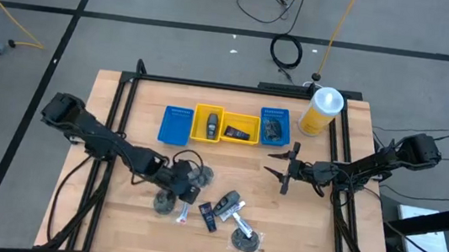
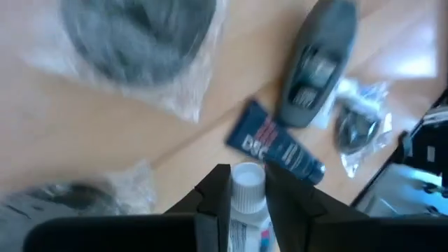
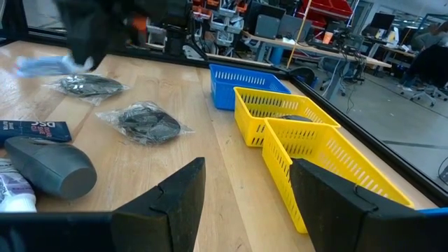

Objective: Pick & Place Travel size toiletries
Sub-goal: Put the toothpaste into the left blue basket

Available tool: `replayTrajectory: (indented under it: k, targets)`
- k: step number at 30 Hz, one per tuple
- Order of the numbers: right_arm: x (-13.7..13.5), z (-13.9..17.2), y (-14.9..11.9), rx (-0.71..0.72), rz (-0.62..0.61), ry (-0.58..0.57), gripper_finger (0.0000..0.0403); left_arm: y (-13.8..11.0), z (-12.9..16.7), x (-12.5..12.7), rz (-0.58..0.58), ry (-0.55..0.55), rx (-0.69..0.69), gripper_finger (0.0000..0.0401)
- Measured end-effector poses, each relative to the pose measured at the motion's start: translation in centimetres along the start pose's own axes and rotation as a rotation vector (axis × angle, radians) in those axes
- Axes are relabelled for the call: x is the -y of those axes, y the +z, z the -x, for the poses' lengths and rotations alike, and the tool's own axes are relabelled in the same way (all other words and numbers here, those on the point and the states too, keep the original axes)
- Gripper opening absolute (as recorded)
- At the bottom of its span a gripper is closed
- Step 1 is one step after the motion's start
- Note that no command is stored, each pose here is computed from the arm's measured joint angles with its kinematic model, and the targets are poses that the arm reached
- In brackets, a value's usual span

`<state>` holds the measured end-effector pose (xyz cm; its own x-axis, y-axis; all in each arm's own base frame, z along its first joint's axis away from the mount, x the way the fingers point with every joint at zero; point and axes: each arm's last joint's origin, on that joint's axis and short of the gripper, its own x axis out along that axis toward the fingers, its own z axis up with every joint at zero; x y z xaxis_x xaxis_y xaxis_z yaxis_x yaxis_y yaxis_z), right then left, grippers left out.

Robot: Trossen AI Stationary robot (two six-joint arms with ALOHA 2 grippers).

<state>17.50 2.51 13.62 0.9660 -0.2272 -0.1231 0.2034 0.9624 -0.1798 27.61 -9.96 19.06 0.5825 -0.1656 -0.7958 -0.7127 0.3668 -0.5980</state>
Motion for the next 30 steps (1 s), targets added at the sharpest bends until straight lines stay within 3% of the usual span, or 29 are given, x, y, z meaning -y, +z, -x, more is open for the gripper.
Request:
replayTrajectory:
  k: [7, 13, 20, 25, 30]
  targets:
    - [0.0, 0.0, 0.0, 0.0, 0.0, 0.0, 0.0201, 3.3, 4.2, -1.7, -0.117, 0.152, 0.23, 0.0038]
    - [0.0, 0.0, 0.0, 0.0, 0.0, -0.001, 0.0201, 7.1, 7.3, -3.8, -0.186, 0.32, 0.399, 0.0062]
    - [0.0, 0.0, 0.0, -0.001, 0.0, -0.001, 0.0201, 11.6, 11.1, -4.8, -0.272, 0.305, 0.579, 0.0048]
    - [0.0, 0.0, -0.1, -0.006, 0.003, 0.0, 0.0201, 13.5, 13.0, -6.4, -0.293, 0.396, 0.648, 0.0041]
    - [0.0, 0.0, -0.1, -0.006, 0.003, 0.0, 0.0201, 15.2, 12.0, -7.8, -0.269, 0.439, 0.559, 0.0056]
